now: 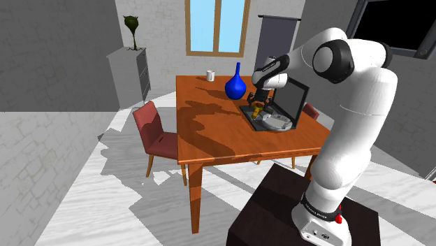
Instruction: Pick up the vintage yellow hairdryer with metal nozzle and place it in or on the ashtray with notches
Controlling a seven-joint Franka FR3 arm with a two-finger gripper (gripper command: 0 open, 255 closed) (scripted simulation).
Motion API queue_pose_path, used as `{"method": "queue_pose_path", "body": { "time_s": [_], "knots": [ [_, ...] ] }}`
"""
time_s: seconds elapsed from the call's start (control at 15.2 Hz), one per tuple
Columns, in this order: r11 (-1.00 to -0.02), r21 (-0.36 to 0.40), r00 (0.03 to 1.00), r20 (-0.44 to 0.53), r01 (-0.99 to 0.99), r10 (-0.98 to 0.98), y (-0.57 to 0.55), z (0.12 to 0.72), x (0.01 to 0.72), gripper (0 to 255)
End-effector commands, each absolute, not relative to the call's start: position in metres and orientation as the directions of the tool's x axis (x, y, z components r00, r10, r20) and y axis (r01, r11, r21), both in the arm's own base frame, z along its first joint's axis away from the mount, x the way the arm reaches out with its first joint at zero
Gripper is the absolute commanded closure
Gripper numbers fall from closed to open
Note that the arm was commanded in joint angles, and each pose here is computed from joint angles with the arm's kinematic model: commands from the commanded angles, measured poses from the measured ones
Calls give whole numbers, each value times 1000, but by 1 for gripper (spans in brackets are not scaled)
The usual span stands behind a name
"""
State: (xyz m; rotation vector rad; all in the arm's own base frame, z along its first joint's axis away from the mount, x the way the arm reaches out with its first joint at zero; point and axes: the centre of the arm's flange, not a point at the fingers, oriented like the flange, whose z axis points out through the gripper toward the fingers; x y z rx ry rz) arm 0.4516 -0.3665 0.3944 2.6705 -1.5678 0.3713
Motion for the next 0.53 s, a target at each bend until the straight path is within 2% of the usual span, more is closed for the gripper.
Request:
{"method": "queue_pose_path", "body": {
  "time_s": [0.0, 0.46],
  "knots": [
    [-455, -109, 423, 229, -884, -877, -390, 389, 452, 0],
    [-455, -109, 423, 229, -884, -877, -396, 354, 459, 0]
  ]
}}
